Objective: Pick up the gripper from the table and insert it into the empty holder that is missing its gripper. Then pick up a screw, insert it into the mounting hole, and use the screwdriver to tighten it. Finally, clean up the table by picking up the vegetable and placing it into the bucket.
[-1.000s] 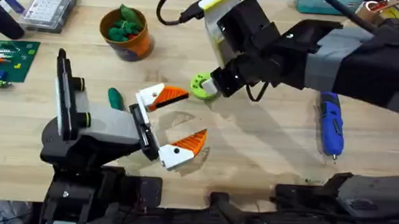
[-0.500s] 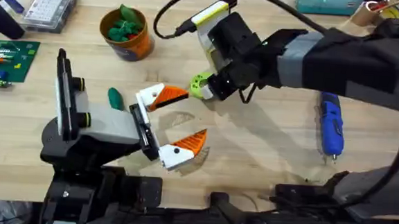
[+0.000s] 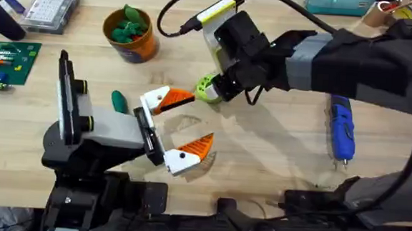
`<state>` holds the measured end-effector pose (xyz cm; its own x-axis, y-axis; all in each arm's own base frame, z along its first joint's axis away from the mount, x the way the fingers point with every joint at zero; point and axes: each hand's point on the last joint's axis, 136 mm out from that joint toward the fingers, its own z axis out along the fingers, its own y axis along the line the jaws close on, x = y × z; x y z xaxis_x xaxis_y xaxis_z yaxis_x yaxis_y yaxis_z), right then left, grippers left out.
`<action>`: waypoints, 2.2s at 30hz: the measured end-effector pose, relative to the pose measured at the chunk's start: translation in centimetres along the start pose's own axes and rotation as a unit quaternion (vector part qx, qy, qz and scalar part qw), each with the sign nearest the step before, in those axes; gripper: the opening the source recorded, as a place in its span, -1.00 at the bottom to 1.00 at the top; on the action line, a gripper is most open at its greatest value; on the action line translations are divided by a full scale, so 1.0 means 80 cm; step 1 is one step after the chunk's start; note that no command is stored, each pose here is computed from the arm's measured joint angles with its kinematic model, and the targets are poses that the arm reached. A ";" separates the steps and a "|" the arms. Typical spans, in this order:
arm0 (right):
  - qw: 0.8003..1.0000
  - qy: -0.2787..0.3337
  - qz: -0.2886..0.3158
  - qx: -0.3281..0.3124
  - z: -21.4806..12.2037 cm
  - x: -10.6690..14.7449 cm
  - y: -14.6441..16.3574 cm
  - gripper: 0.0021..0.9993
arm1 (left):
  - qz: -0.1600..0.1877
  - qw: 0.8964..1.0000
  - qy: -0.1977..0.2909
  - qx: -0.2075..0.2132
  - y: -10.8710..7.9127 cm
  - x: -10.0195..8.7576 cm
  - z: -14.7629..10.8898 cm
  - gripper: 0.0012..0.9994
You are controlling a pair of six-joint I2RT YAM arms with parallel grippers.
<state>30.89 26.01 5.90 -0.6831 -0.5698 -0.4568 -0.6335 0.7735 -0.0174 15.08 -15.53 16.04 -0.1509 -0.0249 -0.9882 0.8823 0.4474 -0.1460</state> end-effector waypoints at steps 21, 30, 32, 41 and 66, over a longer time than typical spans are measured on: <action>1.000 0.004 0.002 0.005 0.000 0.002 -0.008 -1.00 | 0.000 1.000 0.000 0.000 0.000 0.000 0.000 0.97; 1.000 0.004 0.002 0.005 0.000 0.002 -0.008 -1.00 | 0.000 1.000 0.000 0.000 0.000 0.000 0.000 0.97; 1.000 0.007 0.002 0.005 0.000 0.004 -0.008 -1.00 | 0.000 1.000 0.000 0.000 0.000 0.000 0.000 0.97; 0.999 0.036 0.002 0.000 -0.028 0.009 -0.006 -1.00 | 0.000 1.000 0.000 0.000 0.000 0.000 0.000 0.97; 0.997 -0.044 -0.024 -0.062 -0.198 -0.070 0.019 -1.00 | 0.000 1.000 0.000 0.000 0.000 0.000 0.000 0.97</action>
<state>28.03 25.97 22.54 -0.6204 -0.5739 -0.5346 -0.7077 0.7034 0.0661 15.08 -15.53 16.04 -0.1509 -0.0250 -0.9882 0.8823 0.4475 -0.1460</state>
